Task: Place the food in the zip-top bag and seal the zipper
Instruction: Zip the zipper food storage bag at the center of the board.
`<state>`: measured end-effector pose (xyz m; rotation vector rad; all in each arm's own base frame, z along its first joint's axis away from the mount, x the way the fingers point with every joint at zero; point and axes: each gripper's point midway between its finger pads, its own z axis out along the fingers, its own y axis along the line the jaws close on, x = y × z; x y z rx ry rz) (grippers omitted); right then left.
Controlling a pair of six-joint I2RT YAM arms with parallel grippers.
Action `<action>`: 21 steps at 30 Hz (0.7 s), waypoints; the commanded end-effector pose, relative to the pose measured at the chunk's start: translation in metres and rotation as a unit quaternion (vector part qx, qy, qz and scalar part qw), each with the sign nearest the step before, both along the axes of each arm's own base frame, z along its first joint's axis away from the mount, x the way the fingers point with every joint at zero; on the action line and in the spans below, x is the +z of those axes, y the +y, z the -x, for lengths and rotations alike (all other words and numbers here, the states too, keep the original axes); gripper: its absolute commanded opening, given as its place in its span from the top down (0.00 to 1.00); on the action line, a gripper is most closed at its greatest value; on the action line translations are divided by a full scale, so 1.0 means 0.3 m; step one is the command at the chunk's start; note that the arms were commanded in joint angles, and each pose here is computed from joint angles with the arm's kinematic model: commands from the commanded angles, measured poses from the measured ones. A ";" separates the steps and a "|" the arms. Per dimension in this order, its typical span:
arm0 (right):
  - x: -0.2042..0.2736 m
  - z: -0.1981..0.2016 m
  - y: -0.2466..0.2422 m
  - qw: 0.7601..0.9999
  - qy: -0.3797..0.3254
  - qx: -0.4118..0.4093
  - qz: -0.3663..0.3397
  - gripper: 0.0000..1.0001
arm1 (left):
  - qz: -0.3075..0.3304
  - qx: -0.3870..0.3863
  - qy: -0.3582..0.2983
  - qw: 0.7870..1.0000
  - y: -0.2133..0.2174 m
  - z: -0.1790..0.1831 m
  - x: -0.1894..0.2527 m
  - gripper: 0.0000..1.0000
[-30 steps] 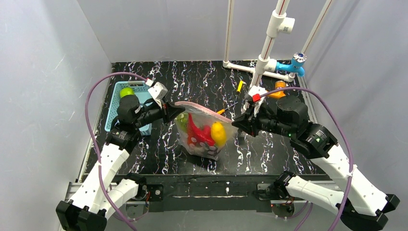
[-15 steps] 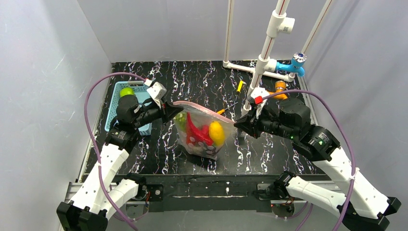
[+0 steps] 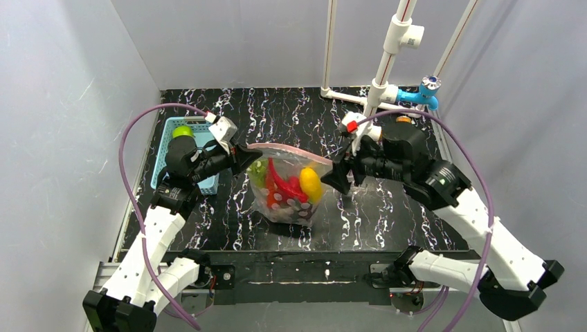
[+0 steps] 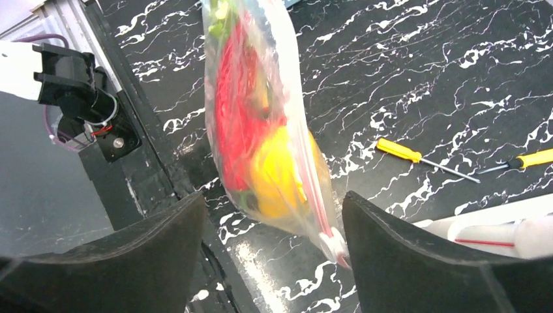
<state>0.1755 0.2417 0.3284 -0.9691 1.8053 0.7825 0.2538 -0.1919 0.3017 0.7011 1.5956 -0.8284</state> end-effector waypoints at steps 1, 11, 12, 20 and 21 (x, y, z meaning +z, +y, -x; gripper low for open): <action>0.091 -0.049 0.029 1.000 -0.020 -0.001 0.003 0.15 | 0.019 -0.025 -0.049 0.998 -0.012 0.027 0.069 1.00; 0.118 -0.043 0.154 0.996 0.050 0.067 0.006 0.09 | 0.029 -0.058 -0.059 0.996 -0.030 0.068 0.093 1.00; 0.115 -0.050 0.161 0.996 0.054 0.066 0.010 0.09 | 0.030 -0.061 -0.061 0.996 -0.032 0.072 0.095 1.00; 0.123 -0.105 0.194 0.998 0.042 0.055 0.011 0.08 | 0.033 -0.099 -0.067 0.992 -0.050 0.112 0.108 1.00; 0.131 -0.105 0.201 0.997 0.034 0.063 0.009 0.08 | 0.035 -0.114 -0.068 0.990 -0.057 0.128 0.113 1.00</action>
